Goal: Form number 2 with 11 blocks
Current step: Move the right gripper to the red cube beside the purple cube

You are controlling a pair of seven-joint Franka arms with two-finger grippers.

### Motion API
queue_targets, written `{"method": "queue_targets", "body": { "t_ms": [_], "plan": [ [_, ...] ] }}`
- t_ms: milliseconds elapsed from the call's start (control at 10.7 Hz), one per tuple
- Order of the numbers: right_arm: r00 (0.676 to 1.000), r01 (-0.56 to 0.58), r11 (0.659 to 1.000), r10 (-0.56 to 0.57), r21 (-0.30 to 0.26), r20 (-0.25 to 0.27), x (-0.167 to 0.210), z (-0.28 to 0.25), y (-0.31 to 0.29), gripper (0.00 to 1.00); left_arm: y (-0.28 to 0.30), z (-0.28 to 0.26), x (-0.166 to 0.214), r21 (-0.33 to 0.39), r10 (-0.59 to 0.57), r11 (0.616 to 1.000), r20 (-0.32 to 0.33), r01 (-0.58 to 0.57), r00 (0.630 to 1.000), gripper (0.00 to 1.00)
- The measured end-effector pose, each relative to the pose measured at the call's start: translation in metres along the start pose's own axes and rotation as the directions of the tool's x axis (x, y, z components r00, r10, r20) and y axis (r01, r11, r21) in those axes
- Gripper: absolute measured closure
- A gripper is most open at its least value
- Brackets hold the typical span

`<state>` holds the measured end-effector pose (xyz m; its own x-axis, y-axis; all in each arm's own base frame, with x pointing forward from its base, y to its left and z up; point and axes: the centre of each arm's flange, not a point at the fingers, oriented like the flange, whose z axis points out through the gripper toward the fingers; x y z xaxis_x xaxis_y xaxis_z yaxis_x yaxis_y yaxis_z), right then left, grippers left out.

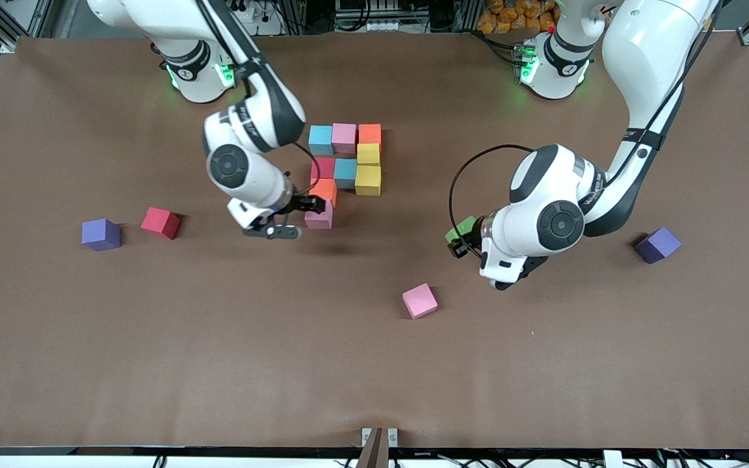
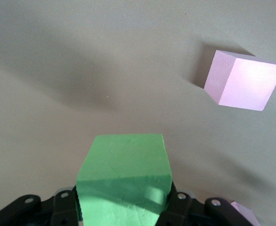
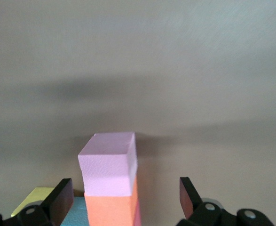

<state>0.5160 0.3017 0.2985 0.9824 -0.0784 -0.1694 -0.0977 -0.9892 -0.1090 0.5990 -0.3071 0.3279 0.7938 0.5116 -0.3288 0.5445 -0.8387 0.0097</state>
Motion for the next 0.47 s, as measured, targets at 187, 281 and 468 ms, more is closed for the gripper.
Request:
{"method": "queue_targets", "body": {
  "t_ms": [187, 281, 468],
  "plan": [
    [0.997, 0.069, 0.998, -0.069, 0.006, -0.035, 0.014, -0.024, 0.013, 0.00, 0.005, 0.004, -0.007, 0.005, 0.018, 1.000, 0.004, -0.018, 1.000, 0.39],
    [0.992, 0.117, 0.993, -0.117, 0.009, -0.046, 0.025, -0.030, 0.026, 0.00, 0.012, 0.009, -0.017, 0.008, 0.038, 0.999, 0.005, -0.038, 0.999, 0.39],
    [0.978, 0.201, 0.980, -0.200, 0.009, -0.051, 0.050, -0.040, 0.075, 0.00, 0.037, 0.021, -0.044, -0.005, 0.103, 0.995, 0.001, -0.103, 0.995, 0.39]
  ]
}}
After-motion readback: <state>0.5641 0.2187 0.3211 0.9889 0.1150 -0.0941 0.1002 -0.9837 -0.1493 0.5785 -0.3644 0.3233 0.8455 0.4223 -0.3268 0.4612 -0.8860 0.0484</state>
